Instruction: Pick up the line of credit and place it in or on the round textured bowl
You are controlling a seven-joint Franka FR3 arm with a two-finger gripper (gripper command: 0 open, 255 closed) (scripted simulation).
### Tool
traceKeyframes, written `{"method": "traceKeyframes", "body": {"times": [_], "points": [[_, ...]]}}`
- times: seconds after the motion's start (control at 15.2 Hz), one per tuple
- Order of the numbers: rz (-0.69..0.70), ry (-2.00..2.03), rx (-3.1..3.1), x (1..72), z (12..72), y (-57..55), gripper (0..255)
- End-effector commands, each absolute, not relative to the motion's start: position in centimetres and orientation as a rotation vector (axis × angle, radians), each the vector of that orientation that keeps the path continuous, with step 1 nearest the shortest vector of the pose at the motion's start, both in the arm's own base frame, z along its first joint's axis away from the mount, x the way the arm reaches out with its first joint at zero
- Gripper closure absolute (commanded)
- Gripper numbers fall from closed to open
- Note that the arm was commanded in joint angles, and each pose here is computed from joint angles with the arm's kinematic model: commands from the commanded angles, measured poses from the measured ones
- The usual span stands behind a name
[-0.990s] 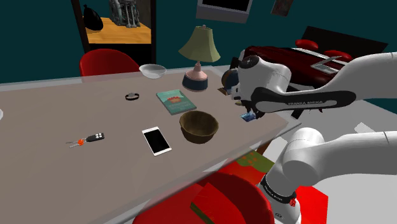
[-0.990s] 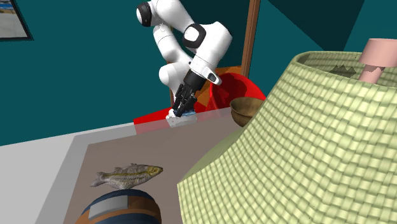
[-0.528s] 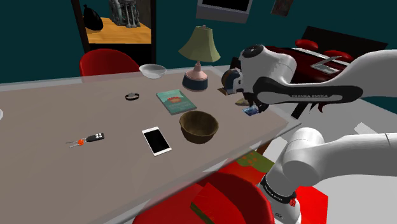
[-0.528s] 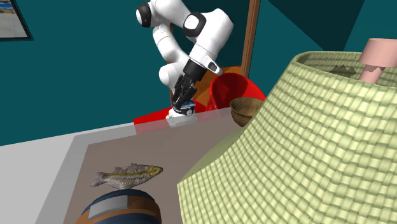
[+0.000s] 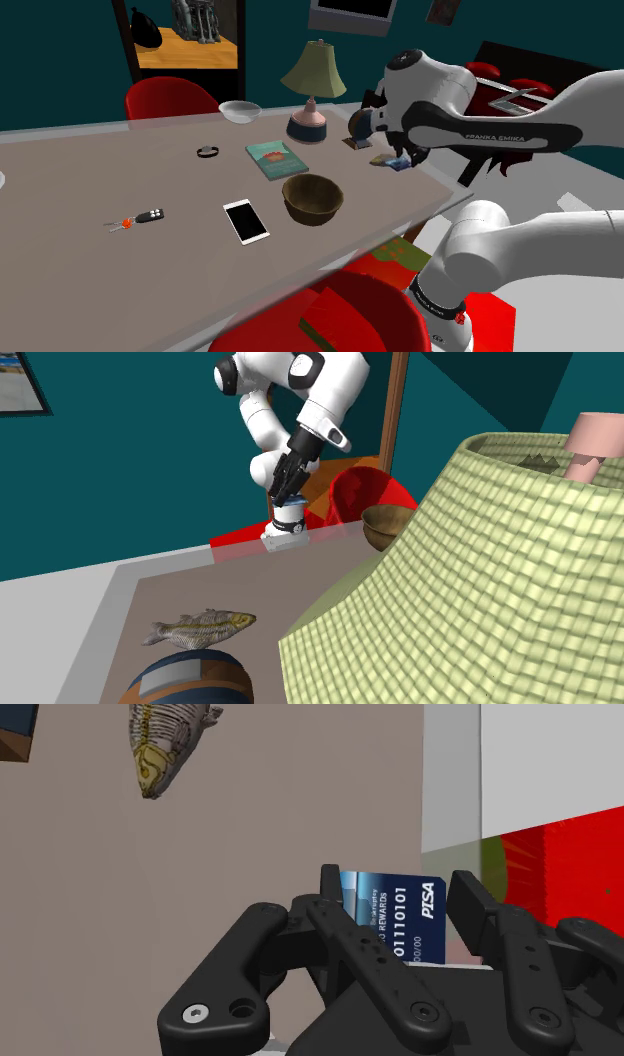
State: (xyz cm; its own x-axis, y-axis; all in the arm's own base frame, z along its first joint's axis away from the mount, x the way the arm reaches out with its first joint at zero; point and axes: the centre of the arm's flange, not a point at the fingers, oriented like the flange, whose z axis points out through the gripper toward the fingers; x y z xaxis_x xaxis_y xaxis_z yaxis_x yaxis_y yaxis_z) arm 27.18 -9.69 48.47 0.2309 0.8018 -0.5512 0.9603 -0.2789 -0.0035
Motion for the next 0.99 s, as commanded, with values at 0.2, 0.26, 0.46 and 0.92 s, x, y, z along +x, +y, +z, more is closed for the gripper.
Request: {"method": "traceKeyframes", "body": {"times": [0.2,0.26,0.46,0.92], "points": [[-0.656,1.634,2.173,29.7,49.2,-5.1,255],[-0.656,1.634,2.173,30.4,49.3,-3.9,255],[-0.656,1.634,2.173,32.3,49.5,-0.5,255],[-0.656,1.634,2.173,36.8,50.1,7.6,255]]}}
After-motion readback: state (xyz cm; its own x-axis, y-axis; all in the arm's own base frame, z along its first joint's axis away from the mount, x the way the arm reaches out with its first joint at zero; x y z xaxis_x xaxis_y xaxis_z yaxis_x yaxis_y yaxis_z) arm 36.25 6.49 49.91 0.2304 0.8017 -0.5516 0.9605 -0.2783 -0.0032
